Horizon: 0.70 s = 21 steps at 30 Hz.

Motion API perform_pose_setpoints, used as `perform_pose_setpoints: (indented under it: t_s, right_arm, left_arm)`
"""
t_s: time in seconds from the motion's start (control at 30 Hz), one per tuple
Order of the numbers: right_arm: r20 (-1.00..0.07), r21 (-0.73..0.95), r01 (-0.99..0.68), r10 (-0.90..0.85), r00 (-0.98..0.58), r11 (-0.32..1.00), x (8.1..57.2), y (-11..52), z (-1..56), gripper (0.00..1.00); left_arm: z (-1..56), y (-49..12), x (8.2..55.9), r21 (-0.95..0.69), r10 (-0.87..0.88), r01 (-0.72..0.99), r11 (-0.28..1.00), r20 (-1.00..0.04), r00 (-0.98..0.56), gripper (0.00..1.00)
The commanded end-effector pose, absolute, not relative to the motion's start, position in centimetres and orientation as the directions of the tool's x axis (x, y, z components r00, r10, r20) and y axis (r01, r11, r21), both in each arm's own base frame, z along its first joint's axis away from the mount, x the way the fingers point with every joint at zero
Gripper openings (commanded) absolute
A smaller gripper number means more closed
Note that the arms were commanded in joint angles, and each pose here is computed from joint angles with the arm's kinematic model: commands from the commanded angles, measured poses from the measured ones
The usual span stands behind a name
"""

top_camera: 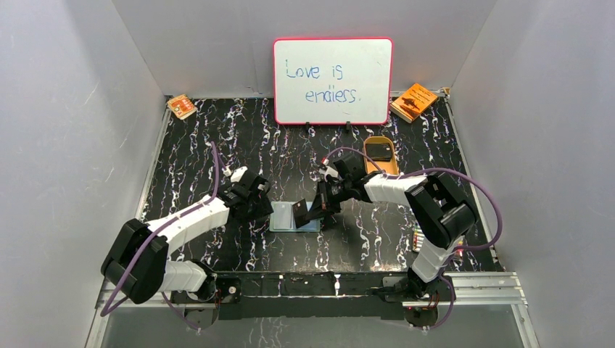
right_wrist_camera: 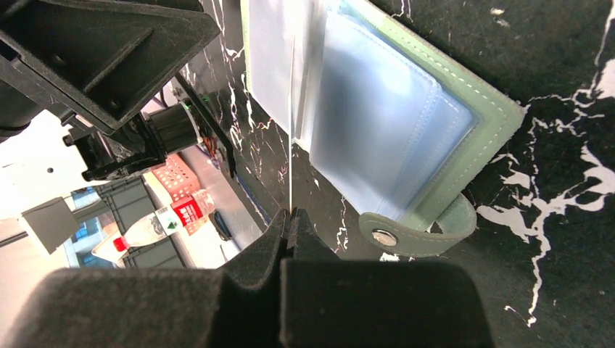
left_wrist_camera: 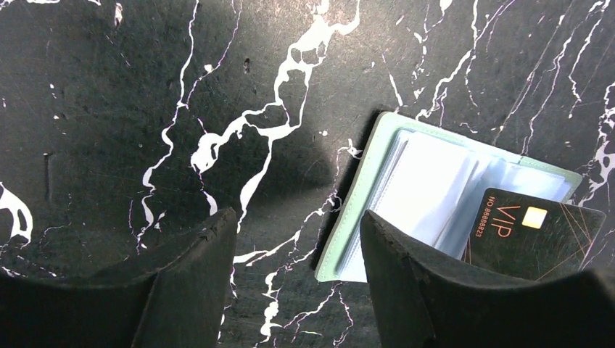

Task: Put the credit cards into the card holder
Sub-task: Turn over the card slot in the card holder.

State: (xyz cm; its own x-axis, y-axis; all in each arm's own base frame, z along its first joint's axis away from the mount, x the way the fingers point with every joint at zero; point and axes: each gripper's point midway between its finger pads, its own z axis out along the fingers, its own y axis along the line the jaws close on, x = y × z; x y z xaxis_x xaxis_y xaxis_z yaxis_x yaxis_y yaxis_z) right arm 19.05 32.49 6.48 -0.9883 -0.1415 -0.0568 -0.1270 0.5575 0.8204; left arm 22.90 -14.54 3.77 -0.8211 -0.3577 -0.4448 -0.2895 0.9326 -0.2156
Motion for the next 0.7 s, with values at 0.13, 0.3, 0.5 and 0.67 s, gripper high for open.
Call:
perform_pose_setpoints:
  t_s: [0.13,0.3,0.5,0.67]
  right_arm:
    - [-0.037,0.834,-0.124,-0.170,-0.985,0.537,18.5,32.7,6.1,0.00]
    - [-0.023,0.831,-0.116,-0.175,-0.984,0.545,18.3,32.8,5.7,0.00]
    - [-0.015,0.834,-0.115,-0.185,-0.983,0.539,18.1,33.2,5.6,0.00]
    - [-0.017,0.840,-0.116,-0.189,-0.982,0.530,18.1,33.6,5.6,0.00]
  left_arm:
    - [2.9,-14.7,22.5,-0.227,-0.367,-0.296,0.928,-0.411,-0.834,0.59]
    - [2.7,-14.8,22.4,-0.228,-0.364,-0.293,0.929,-0.405,-0.839,0.59]
    - [2.4,-14.9,22.1,-0.235,-0.363,-0.289,0.928,-0.393,-0.845,0.58]
    - [2.0,-15.1,21.9,-0.234,-0.358,-0.285,0.929,-0.379,-0.854,0.58]
